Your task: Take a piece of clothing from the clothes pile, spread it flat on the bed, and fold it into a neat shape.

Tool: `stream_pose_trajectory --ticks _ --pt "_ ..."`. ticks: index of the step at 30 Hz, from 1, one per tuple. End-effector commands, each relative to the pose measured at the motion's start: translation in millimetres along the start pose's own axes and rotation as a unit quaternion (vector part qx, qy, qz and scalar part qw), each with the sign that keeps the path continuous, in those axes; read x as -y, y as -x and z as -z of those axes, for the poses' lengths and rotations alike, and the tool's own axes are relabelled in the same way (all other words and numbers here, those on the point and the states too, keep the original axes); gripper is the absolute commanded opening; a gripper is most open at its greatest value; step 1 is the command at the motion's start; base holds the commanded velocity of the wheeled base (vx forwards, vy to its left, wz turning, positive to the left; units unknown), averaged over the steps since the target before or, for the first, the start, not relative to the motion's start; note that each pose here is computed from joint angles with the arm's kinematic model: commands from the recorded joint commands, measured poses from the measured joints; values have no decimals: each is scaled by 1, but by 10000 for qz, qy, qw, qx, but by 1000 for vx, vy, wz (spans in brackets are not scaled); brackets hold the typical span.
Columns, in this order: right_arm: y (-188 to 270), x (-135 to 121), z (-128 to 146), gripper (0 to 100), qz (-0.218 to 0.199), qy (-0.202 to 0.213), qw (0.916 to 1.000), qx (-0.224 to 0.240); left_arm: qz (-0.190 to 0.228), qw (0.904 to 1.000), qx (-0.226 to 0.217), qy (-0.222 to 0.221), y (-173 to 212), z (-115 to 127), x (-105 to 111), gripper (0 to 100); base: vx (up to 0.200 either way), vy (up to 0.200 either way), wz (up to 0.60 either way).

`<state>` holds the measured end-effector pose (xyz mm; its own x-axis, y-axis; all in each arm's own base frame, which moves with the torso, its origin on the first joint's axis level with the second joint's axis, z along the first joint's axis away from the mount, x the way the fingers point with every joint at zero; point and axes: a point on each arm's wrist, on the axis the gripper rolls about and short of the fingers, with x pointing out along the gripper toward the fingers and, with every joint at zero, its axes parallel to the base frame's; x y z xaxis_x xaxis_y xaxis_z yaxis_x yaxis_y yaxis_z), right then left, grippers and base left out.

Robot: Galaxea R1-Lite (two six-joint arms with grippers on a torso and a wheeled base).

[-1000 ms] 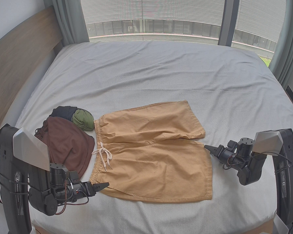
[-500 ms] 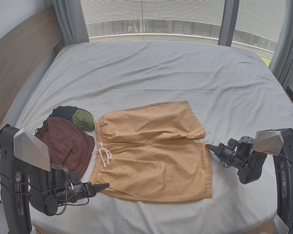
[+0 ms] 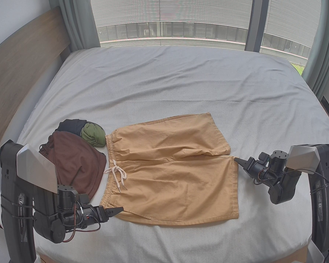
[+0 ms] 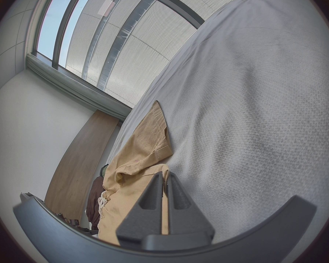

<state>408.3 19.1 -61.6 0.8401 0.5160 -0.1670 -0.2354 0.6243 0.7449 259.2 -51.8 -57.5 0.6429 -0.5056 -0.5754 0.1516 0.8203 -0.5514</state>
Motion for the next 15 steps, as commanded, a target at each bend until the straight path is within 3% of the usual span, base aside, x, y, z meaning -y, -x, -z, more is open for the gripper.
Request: stream_pose_trajectory --ticks 1,5,6,15 --pt "0 -1 0 0 -8 10 10000 5 4 10000 5 -1 0 0 0 100 0 0 0" --pt "-1 -1 1 0 -27 20 10000 4 8 10000 28 -6 0 -1 0 100 0 0 0" --pt "-1 -2 0 100 -31 28 10000 19 7 10000 39 3 1 -2 0 100 0 0 0" --pt "10 -22 -12 100 9 280 9994 181 -176 9995 253 52 5 -9 -6 100 0 0 0"
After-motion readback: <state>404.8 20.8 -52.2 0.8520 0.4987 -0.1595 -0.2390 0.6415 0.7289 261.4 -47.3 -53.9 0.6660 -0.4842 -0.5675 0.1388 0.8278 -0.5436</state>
